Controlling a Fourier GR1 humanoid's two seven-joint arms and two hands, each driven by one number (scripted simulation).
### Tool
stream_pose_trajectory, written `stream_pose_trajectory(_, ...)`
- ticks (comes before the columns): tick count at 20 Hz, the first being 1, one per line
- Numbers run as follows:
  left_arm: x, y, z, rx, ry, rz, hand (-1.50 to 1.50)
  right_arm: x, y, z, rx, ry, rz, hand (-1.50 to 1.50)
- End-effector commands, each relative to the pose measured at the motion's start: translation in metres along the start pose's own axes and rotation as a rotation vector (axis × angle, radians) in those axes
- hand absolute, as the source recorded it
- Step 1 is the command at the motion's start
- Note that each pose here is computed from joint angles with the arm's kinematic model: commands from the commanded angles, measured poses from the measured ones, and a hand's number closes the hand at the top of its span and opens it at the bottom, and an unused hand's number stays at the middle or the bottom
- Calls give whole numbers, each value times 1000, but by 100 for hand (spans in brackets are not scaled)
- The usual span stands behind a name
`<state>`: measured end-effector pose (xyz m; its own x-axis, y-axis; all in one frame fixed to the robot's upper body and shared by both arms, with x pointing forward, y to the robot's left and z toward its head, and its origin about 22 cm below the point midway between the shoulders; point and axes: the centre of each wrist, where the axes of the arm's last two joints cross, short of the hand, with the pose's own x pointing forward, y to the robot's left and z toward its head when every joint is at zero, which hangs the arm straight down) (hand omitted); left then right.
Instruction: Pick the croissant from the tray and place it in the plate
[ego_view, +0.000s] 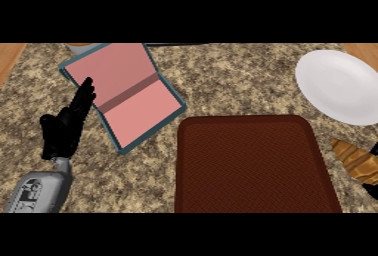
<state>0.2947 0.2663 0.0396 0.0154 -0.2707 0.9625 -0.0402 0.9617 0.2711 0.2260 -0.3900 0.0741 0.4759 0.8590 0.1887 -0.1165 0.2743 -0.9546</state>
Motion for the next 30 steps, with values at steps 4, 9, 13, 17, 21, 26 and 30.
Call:
stream_pose_trajectory(4,-8,-2,7,-2,-5,17,0,-79,-98,-17,-356,-168,-122,150)
stream_pose_trajectory(9,-6,-13,3,-39,-13,10,0,-123,-124,-25,-447,-349,-194,150)
stream_pose_trajectory(13,10,-10,-8,-63,-35,-8,0,-147,-142,-35,-447,-492,-279,150)
stream_pose_trajectory(17,18,-22,-14,-67,-49,1,0,-149,-139,-61,-360,-503,-354,150)
stream_pose_trajectory(21,13,-32,-7,-90,-35,-5,0,-119,-145,-89,-276,-483,-371,150)
stream_pose_trajectory(26,6,-32,-15,-94,-42,-19,0,-78,-116,-119,-241,-547,-393,150)
stream_pose_trajectory(30,13,-26,-6,-89,-26,3,0,-41,-78,-136,-180,-551,-312,150)
